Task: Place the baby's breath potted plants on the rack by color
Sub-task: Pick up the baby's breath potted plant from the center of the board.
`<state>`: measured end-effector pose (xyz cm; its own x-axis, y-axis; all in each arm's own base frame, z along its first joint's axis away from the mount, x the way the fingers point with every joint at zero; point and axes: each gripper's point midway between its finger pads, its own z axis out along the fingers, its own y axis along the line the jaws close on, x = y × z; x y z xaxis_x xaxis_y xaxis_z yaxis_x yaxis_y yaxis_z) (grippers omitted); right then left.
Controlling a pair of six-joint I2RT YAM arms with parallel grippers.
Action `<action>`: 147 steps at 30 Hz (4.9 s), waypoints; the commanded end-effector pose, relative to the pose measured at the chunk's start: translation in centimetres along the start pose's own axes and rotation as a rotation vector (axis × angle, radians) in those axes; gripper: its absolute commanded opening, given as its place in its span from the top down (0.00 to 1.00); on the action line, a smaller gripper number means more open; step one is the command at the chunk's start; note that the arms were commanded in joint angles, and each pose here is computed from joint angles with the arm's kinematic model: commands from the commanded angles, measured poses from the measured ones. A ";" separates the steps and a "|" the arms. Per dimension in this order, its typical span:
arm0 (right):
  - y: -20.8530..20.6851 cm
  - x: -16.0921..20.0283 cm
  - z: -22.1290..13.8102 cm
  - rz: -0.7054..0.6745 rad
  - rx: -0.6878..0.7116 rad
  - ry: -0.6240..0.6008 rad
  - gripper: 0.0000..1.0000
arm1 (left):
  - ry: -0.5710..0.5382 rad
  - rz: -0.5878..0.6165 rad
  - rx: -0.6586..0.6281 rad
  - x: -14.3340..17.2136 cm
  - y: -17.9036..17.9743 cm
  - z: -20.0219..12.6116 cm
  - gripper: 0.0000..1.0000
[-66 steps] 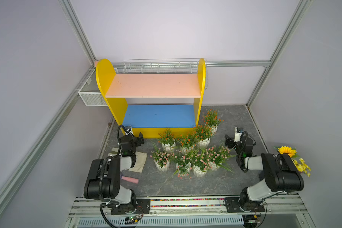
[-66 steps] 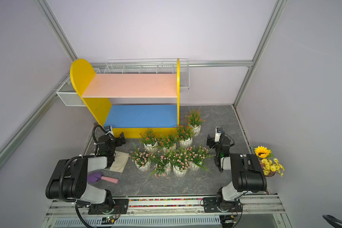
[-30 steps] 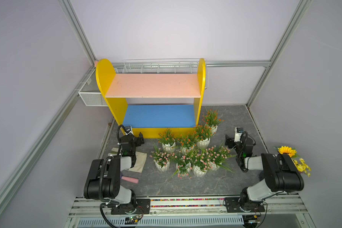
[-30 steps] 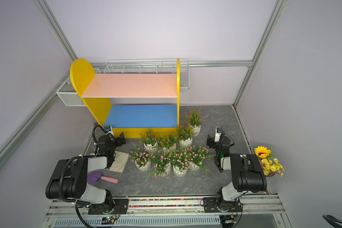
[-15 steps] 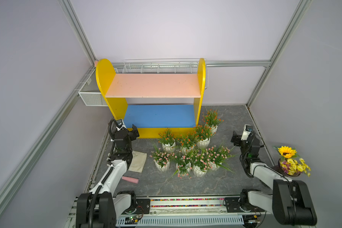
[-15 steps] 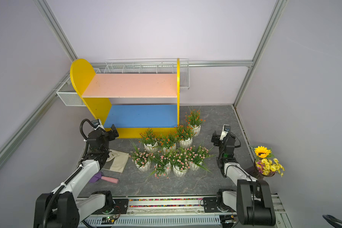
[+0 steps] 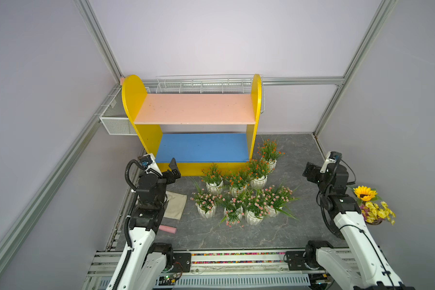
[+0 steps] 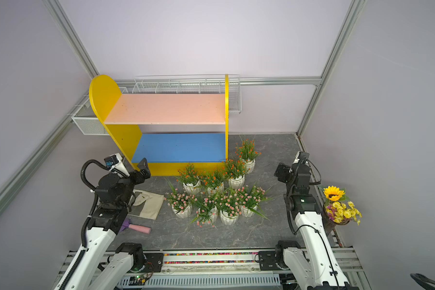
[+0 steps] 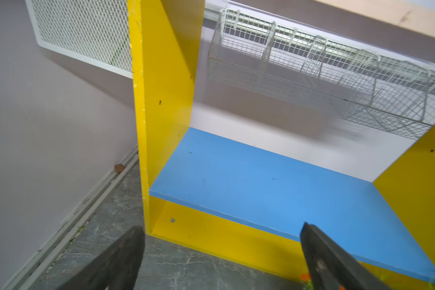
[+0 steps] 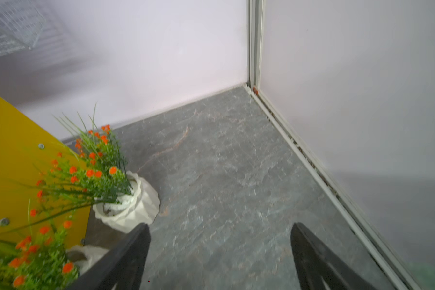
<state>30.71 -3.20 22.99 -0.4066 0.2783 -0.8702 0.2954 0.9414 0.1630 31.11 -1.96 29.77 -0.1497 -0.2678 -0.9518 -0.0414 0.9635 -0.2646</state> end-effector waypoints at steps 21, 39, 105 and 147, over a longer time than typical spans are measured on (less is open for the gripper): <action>-1.8 14.5 -7.2 0.224 0.070 0.465 0.14 | 0.140 -0.148 0.099 -0.8 -2.3 -3.7 0.01; 2.2 18.1 -7.0 0.142 -0.083 0.554 0.30 | 0.182 -0.165 0.115 0.4 -2.7 -2.8 0.01; 7.8 19.9 -3.5 -0.121 -0.133 0.642 0.89 | 0.249 -0.200 0.233 1.8 -4.8 -2.6 0.01; 10.8 1.0 -8.4 -0.190 -0.347 0.459 0.93 | 0.164 0.219 0.839 9.1 -23.6 -8.4 0.00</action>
<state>25.59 7.33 26.15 -0.7950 0.0926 -0.5994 -0.0182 0.9842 0.1762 22.30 -26.58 26.61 -0.3062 0.0429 -0.9510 0.7145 0.6704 -0.1998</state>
